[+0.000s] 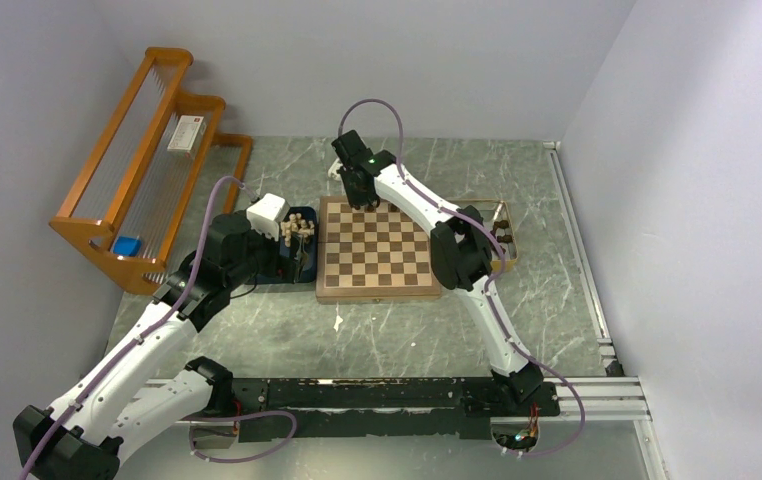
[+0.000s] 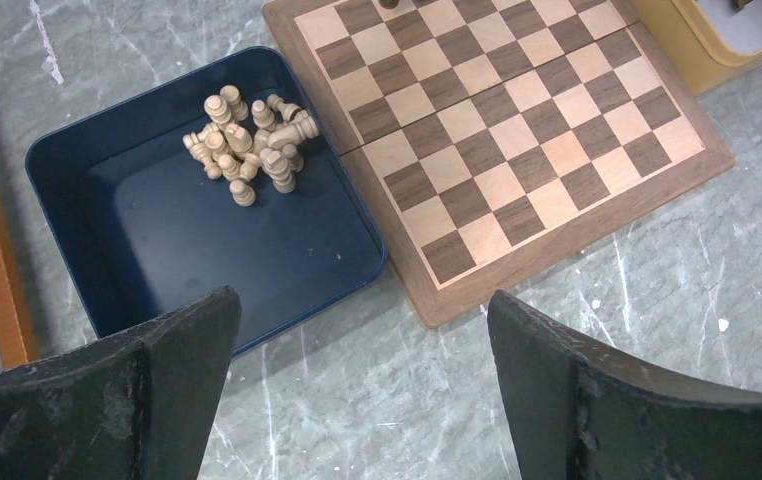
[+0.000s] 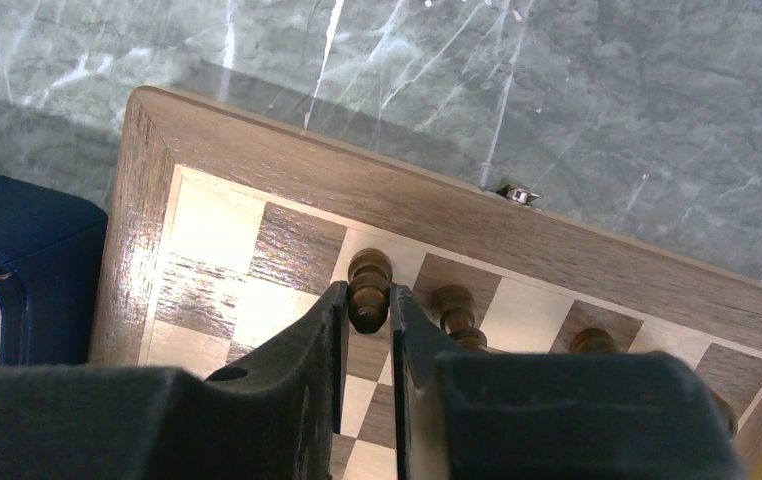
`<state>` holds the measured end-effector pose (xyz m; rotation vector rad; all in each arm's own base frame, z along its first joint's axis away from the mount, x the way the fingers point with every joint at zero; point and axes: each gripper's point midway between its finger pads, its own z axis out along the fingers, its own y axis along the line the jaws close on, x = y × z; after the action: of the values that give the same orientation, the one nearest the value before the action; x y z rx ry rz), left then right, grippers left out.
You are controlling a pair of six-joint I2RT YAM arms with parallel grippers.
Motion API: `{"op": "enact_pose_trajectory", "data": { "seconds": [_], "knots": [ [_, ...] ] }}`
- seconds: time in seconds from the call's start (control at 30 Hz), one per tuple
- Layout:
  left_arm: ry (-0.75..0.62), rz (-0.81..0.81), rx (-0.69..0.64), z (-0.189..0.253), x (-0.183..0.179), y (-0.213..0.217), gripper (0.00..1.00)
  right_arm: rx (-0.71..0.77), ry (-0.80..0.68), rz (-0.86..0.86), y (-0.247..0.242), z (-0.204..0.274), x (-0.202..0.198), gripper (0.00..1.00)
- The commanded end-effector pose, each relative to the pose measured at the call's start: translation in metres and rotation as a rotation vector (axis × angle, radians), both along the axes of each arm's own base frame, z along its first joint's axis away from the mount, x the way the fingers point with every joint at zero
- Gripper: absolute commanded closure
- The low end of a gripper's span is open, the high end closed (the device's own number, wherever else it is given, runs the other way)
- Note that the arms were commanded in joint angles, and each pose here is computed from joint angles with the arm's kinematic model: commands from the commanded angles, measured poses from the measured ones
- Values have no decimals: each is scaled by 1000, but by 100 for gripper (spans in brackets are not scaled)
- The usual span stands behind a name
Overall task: Set up the chess pieces on the board
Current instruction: Place the chess piece on the chessboard.
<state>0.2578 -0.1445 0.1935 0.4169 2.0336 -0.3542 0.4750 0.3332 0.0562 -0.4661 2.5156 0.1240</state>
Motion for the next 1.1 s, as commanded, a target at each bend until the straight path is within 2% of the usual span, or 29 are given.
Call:
{"op": "enact_pose_trajectory", "data": {
  "seconds": [0.0,0.73,0.9,1.07],
  "knots": [
    [-44,2,-10,17,4,-1,2,-17,4,-8,-9,4,-3,81],
    [-42,-3,-12,17,3,-1,2,-12,14,-6,-8,7,-7,83],
    [-43,-3,-11,17,3,-1,2,-2,12,0,-5,6,-7,75],
    [-43,-1,-11,17,3,-1,2,13,7,7,-1,8,-5,71]
  ]
}}
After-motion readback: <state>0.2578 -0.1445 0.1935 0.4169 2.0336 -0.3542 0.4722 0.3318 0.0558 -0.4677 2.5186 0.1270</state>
